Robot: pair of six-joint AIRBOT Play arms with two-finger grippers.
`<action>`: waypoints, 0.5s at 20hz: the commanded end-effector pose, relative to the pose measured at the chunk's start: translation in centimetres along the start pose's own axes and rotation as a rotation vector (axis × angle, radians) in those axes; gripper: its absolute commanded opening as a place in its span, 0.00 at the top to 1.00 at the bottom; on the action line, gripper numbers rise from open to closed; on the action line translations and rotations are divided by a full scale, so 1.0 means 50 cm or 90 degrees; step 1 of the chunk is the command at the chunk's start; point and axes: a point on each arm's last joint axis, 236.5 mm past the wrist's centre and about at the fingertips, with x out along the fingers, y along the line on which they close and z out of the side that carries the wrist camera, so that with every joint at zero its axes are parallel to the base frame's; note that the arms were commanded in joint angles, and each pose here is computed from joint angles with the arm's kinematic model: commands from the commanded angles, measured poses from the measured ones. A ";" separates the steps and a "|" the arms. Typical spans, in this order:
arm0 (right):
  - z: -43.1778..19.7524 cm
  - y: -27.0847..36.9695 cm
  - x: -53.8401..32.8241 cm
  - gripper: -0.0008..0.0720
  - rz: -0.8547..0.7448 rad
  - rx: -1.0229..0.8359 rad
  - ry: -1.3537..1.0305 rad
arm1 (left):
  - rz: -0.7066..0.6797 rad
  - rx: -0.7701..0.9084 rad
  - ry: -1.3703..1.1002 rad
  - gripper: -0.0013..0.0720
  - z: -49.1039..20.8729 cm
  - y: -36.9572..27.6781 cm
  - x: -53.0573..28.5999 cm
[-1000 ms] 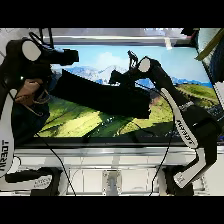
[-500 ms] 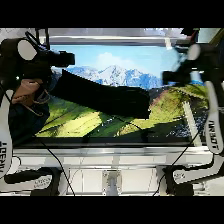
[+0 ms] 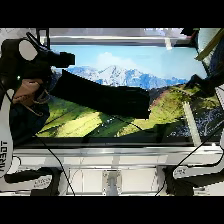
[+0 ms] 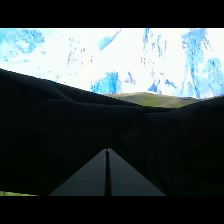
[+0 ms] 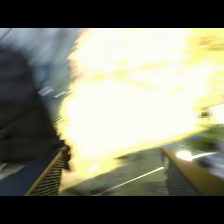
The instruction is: Fold the clothes and pants, and hang the long-sleeved shirts on hangers.
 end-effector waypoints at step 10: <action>-0.104 0.165 0.300 0.03 0.347 0.007 0.126 | -0.001 -0.001 0.007 0.96 -0.005 0.000 0.001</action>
